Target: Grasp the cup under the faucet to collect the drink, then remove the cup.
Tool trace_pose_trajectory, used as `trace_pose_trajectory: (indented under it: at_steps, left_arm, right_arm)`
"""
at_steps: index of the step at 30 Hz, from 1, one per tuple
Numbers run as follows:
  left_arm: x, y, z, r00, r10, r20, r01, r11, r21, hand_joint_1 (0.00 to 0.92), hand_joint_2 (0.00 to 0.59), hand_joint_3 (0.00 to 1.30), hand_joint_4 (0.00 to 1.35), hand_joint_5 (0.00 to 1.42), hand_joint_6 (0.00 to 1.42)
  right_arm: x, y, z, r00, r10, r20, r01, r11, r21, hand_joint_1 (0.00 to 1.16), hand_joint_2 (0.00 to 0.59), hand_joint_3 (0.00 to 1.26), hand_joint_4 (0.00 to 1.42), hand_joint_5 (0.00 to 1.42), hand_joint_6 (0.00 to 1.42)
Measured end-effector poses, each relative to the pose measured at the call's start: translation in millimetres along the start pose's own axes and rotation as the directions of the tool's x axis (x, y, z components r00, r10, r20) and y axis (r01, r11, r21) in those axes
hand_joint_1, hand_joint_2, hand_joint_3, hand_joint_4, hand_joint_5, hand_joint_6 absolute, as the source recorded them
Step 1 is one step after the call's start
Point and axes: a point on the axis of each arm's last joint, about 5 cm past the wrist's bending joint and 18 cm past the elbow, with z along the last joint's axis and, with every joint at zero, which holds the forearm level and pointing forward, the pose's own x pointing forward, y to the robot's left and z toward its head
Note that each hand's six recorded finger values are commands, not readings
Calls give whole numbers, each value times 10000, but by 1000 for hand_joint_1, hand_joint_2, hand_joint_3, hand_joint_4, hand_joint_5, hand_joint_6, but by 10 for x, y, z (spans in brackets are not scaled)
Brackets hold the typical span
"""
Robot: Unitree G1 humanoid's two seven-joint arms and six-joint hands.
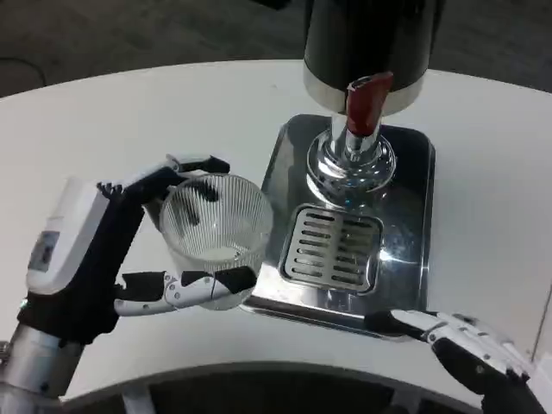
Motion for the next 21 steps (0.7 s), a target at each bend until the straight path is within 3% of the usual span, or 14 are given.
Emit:
trace_pose_trajectory:
  at_steps: [10, 21]
  left_arm:
    - [191, -273, -22, 9999, -3, 131, 3, 10000, -33, 617, 91, 715, 808, 947, 899]
    - [287, -405, -129, 9995, -114, -298, 121, 9996, 262, 622, 95, 715, 808, 957, 899]
  right_arm:
    - [-16, -21, -12, 9998, -168, -71, 168, 9999, 0, 673, 500, 276, 215, 169, 95]
    - [-18, -17, -9, 9998, -209, -67, 209, 9998, 71, 673, 500, 277, 216, 171, 95]
